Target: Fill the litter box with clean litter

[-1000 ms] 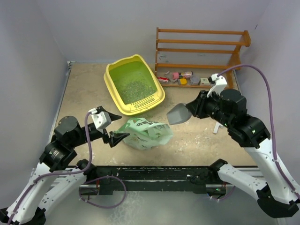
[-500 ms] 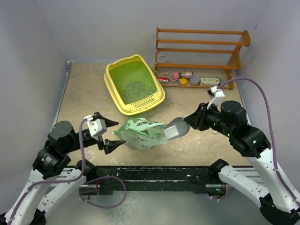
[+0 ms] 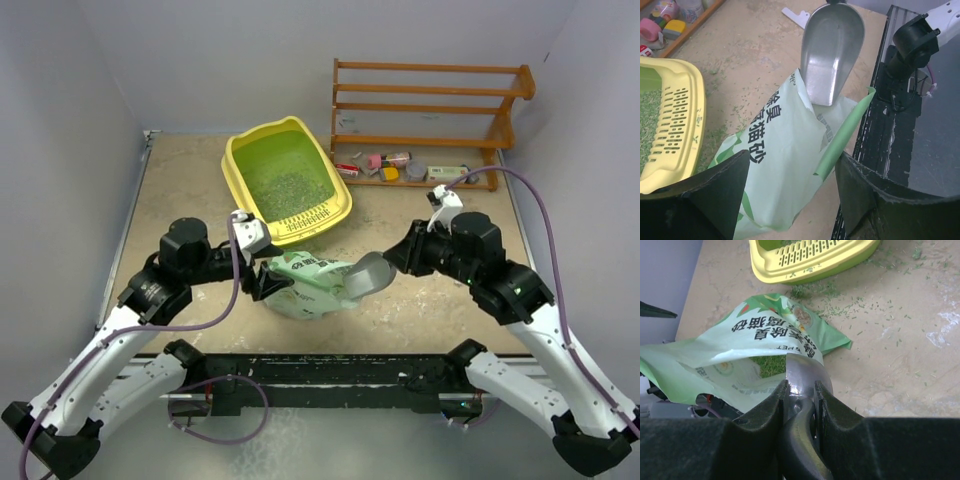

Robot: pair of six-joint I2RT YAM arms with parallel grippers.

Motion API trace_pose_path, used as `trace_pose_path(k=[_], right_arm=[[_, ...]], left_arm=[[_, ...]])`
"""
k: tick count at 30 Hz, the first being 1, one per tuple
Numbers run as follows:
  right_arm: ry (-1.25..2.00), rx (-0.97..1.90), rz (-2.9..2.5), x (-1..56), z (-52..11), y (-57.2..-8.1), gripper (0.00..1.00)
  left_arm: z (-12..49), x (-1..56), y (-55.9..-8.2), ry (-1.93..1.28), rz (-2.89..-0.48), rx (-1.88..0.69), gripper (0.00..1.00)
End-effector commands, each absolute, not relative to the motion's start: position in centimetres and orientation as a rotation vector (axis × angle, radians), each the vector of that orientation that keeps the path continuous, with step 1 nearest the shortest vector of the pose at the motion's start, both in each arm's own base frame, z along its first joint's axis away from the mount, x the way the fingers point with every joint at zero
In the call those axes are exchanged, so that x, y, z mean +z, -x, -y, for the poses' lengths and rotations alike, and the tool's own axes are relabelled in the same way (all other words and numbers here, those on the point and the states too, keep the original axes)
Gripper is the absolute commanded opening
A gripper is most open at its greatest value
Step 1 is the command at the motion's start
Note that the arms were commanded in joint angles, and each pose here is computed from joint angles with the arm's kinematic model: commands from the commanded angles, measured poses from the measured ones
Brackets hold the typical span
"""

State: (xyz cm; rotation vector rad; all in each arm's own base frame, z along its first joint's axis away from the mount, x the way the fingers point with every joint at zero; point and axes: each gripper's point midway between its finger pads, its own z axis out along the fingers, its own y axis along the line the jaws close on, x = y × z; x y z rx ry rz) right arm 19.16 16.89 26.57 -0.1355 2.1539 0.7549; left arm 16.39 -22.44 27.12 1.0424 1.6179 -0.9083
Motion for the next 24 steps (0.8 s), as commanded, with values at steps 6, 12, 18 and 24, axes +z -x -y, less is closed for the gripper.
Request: trace_pose_path(k=[6, 12, 18, 24], right_arm=[[0.132, 0.84, -2.062, 27.6, -20.0, -22.7, 0.0], [0.153, 0.833, -2.059, 26.4, -21.0, -24.1, 0.0], [0.177, 0.828, -2.052, 25.8, -22.4, -25.2, 0.0], [0.223, 0.831, -2.08, 25.0, -24.0, -25.2, 0.0]], left_arm=[[24.0, 27.8, -16.6, -1.016, -1.513, -1.008, 0.32], [23.9, 28.2, -17.6, -0.96, -1.503, -0.977, 0.0], [23.0, 30.2, -18.7, -0.828, -1.42, -0.915, 0.0], [25.2, 28.6, -17.0, -1.002, -1.446, -1.081, 0.26]])
